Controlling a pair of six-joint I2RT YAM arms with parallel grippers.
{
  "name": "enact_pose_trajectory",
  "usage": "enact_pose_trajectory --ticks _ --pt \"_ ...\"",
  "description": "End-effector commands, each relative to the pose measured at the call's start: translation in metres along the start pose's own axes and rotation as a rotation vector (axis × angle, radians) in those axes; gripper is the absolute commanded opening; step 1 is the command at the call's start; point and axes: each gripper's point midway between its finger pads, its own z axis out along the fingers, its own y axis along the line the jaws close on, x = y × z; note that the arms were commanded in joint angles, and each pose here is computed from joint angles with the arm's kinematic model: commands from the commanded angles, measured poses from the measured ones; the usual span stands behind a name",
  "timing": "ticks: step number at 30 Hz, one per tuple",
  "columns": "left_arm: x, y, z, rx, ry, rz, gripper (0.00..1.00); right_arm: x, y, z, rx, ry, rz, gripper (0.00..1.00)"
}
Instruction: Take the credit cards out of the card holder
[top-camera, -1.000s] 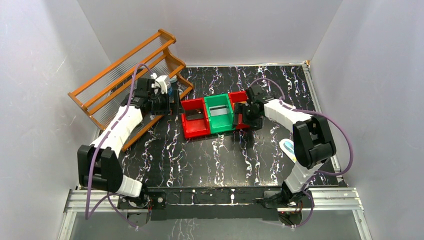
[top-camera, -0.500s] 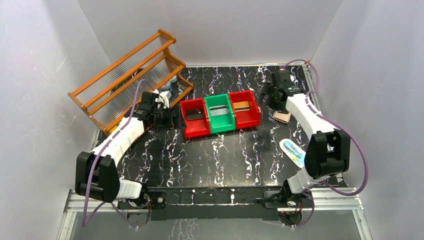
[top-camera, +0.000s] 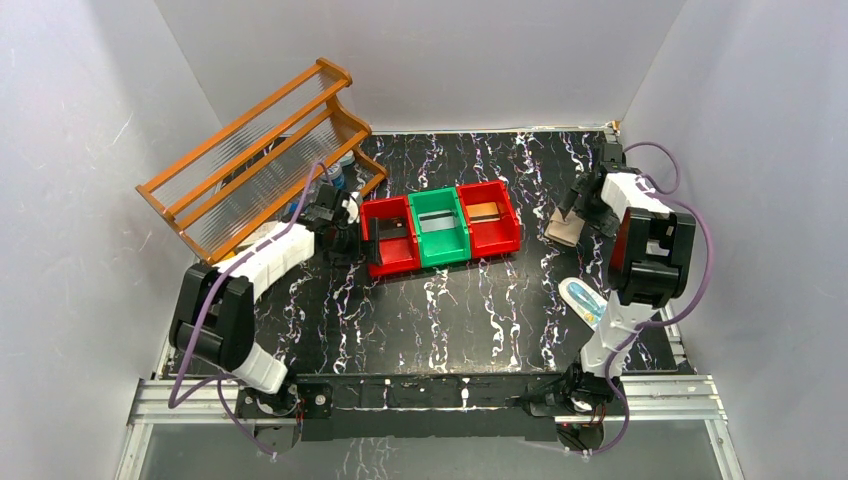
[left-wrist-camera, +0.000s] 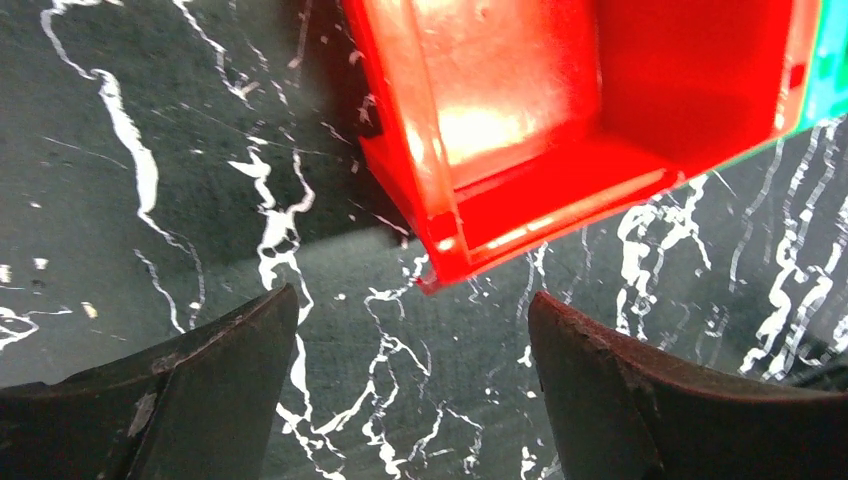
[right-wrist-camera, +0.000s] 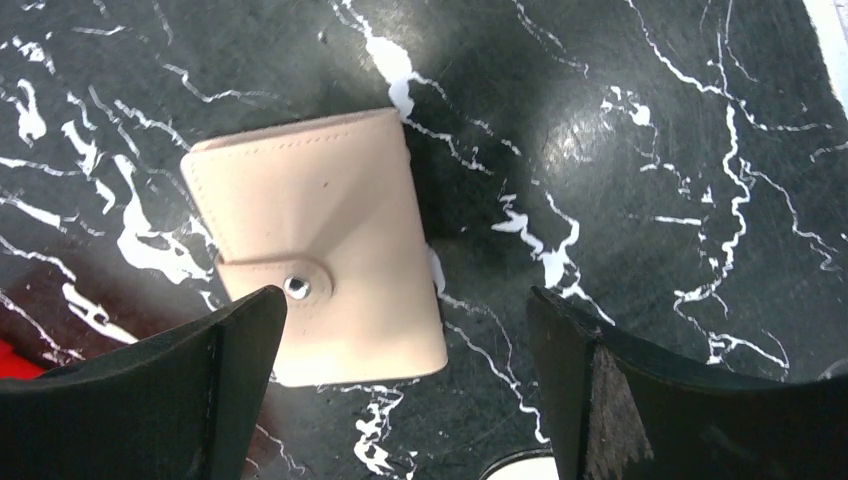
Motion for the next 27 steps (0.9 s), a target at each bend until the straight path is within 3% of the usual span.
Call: enact_pose_trajectory --ticks 1,8,13,15,19,22,27 --pt "-0.020 0.022 0.000 -0.154 -0.050 0.026 0.83 -0.021 0.018 -0.001 -0.109 -0.002 0.010 0.98" --pt "-0.030 0.056 0.001 -0.346 -0.045 0.097 0.82 -0.002 0.020 0.012 -0.146 0.057 -0.007 0.89" --pt "-0.035 0.061 0.000 -0.373 -0.041 0.136 0.82 0.023 0.025 0.008 -0.225 0.098 0.002 0.68" --pt "-0.033 0.053 0.001 -0.331 -0.020 0.151 0.81 0.028 0.023 0.005 -0.235 0.095 0.003 0.57" --pt "-0.031 0.031 -0.009 -0.212 -0.034 0.139 0.82 0.026 0.018 -0.006 -0.227 0.068 -0.008 0.46" --pt "-0.037 0.014 -0.028 -0.145 -0.092 0.119 0.84 0.020 0.020 -0.019 -0.247 0.038 -0.016 0.37" --pt "-0.049 -0.012 -0.072 -0.042 -0.230 0.094 0.89 0.013 0.030 -0.048 -0.339 -0.016 -0.018 0.13"
